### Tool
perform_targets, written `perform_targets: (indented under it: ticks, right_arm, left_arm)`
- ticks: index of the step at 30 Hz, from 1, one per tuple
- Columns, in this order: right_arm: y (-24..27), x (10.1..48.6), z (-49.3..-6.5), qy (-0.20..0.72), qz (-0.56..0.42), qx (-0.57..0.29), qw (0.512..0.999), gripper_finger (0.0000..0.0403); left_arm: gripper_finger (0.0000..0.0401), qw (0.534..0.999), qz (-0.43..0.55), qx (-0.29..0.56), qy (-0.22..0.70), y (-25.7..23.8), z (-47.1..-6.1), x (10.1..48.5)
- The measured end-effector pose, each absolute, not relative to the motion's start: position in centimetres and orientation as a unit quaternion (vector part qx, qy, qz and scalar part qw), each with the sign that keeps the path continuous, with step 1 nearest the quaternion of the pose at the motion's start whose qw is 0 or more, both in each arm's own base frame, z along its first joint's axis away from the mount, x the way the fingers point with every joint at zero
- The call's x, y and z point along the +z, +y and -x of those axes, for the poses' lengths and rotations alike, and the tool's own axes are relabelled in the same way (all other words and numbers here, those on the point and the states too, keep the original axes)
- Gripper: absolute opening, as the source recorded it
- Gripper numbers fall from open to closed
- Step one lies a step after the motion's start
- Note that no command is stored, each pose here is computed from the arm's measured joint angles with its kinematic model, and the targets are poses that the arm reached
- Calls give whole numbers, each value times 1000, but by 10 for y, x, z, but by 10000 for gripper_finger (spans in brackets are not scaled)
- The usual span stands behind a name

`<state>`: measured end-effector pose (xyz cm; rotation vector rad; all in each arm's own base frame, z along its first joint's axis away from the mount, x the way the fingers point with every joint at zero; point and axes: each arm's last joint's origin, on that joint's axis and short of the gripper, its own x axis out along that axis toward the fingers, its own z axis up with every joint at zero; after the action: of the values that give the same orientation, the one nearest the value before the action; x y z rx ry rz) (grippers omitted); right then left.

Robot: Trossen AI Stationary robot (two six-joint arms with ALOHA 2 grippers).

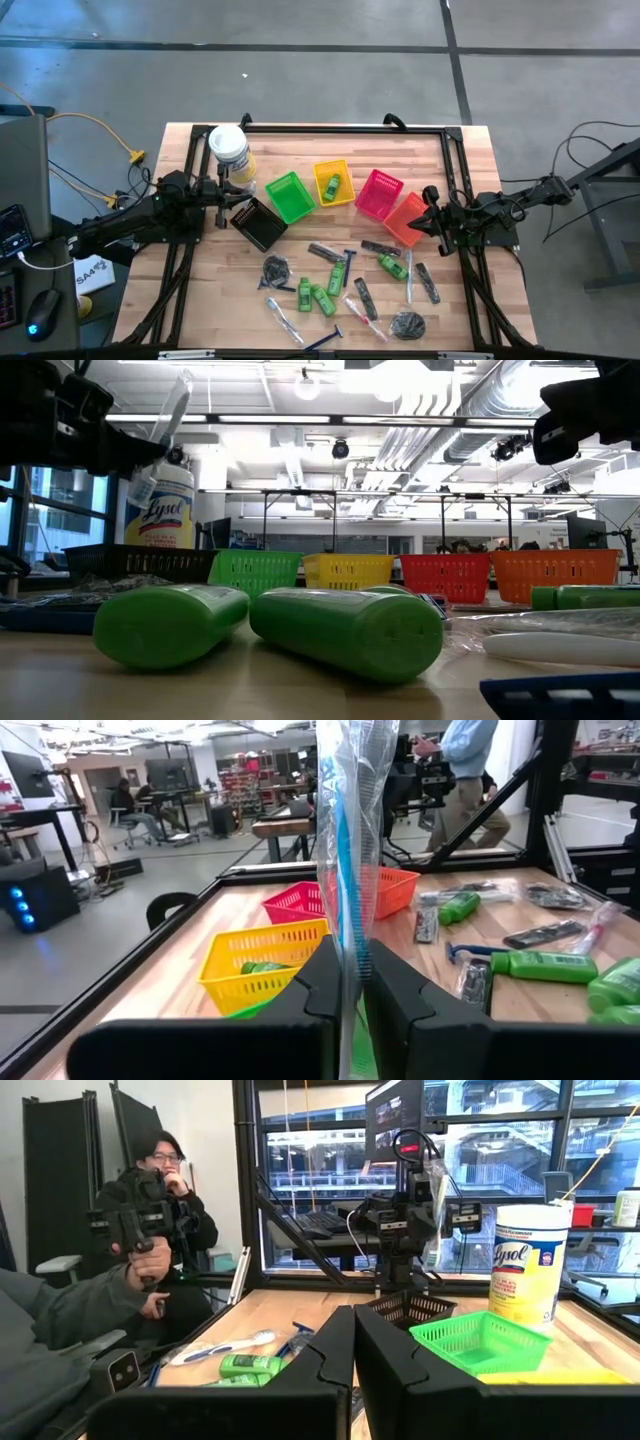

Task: Pick & Place Travel size toiletries
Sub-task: Put the blue toothbrush into the green bin

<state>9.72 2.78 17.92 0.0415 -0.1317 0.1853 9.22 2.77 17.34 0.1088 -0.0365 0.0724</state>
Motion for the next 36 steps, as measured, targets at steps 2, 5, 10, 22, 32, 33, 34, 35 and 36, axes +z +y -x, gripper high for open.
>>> perform_targets:
  ticks: [2, 5, 10, 22, 32, 33, 34, 35, 36]
  right_arm:
    - [28, 179, -97, -66, -27, 93, 993, 3]
    - [28, 179, -97, -65, -28, 93, 993, 3]
    - [28, 179, -97, -65, -28, 93, 993, 3]
    - [28, 177, -97, -53, -25, 93, 994, 3]
    - [28, 178, -97, -61, -27, 93, 993, 3]
    - [28, 178, -97, -61, -27, 93, 993, 3]
    - [28, 178, -97, -61, -27, 93, 993, 3]
    - [28, 178, -97, -61, -27, 93, 993, 3]
    - [28, 178, -97, -60, -26, 93, 994, 3]
  left_arm:
    - [18, 998, -56, 36, -18, 28, -92, 173]
    - [17, 997, -56, 40, -17, 28, -92, 173]
    - [16, 998, -56, 40, -16, 28, -92, 173]
    - [16, 997, -57, 40, -17, 28, -92, 173]
    - [16, 995, -72, 36, -59, 30, -98, 210]
    - [16, 995, -71, 33, -57, 31, -101, 215]
    - [16, 996, -68, 32, -46, 32, -105, 219]
    - [16, 997, -65, 31, -33, 34, -109, 221]
    - [16, 997, -65, 29, -22, 36, -115, 225]
